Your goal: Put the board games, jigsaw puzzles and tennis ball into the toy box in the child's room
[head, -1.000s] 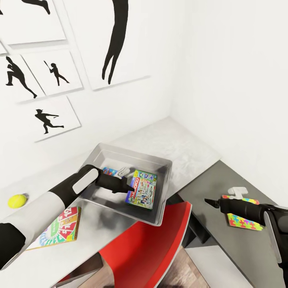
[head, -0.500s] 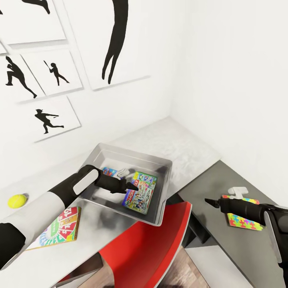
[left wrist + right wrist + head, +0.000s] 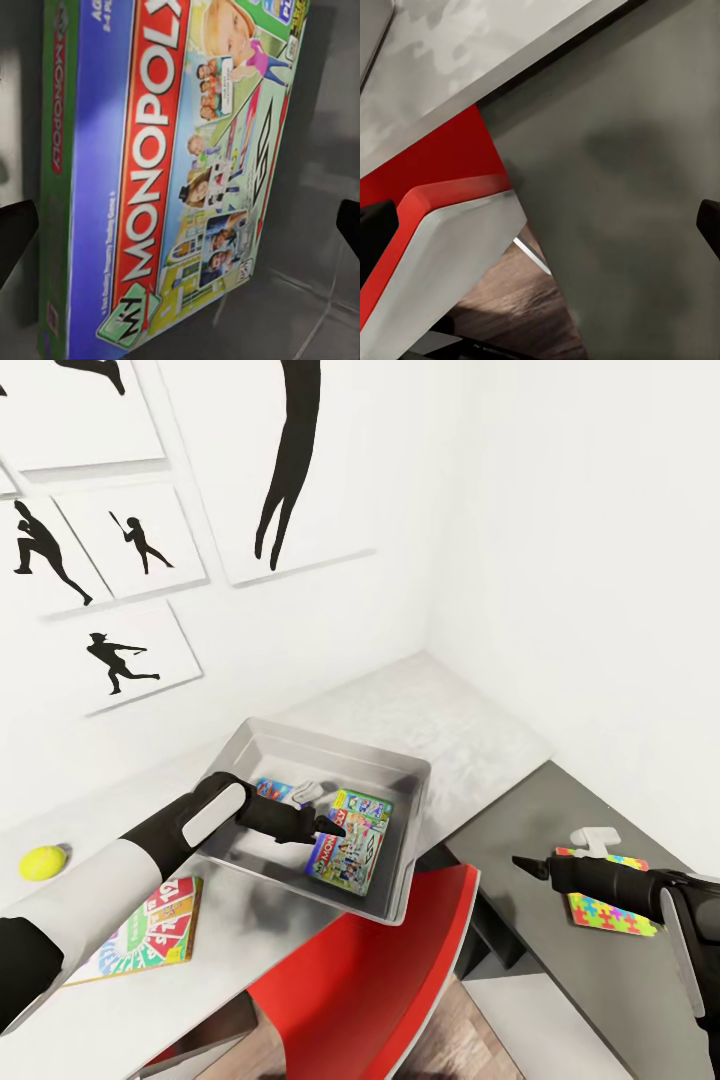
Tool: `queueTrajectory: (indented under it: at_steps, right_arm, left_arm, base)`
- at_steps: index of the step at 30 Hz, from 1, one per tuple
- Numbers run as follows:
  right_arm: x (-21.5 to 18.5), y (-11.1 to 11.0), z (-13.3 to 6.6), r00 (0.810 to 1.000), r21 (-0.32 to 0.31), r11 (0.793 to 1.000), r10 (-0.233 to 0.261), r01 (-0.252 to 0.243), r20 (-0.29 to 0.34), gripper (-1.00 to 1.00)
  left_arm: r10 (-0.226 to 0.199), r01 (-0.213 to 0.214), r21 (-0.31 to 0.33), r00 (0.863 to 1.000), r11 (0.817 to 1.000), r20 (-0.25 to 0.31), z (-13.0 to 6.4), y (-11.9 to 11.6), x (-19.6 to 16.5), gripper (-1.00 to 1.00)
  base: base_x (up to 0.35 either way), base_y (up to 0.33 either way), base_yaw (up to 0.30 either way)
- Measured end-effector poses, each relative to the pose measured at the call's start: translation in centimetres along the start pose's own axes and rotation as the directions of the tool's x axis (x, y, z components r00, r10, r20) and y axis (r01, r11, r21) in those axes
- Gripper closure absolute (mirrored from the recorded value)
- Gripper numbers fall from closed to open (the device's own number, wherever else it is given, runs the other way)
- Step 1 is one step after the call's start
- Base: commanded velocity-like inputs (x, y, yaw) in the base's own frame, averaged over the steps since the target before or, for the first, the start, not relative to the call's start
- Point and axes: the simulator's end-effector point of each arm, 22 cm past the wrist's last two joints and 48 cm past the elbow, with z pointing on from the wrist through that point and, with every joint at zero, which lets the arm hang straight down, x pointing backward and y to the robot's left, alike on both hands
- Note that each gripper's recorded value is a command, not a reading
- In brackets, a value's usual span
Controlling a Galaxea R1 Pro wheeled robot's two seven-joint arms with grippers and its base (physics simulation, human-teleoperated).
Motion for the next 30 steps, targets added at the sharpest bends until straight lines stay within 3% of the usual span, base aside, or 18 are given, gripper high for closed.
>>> queueTrajectory:
  at_steps: [20,30]
  right_arm:
    - [0.0,0.0,0.0,1.000,0.000,1.000,0.000,0.000,0.000,-1.00]
    - [0.0,0.0,0.0,1.000,0.001,1.000,0.000,0.000,0.001,-1.00]
  left_arm:
    - [0.007,-0.007,0.006,1.000,1.000,0.006,-0.4,-0.1,-0.2,-1.00]
    - [0.093,-0.096,0.055,0.994,0.994,0.057,-2.3,-3.4,-1.8,-1.00]
  base:
    - [0.000,0.000,0.000]
    - [0.000,0.000,0.000]
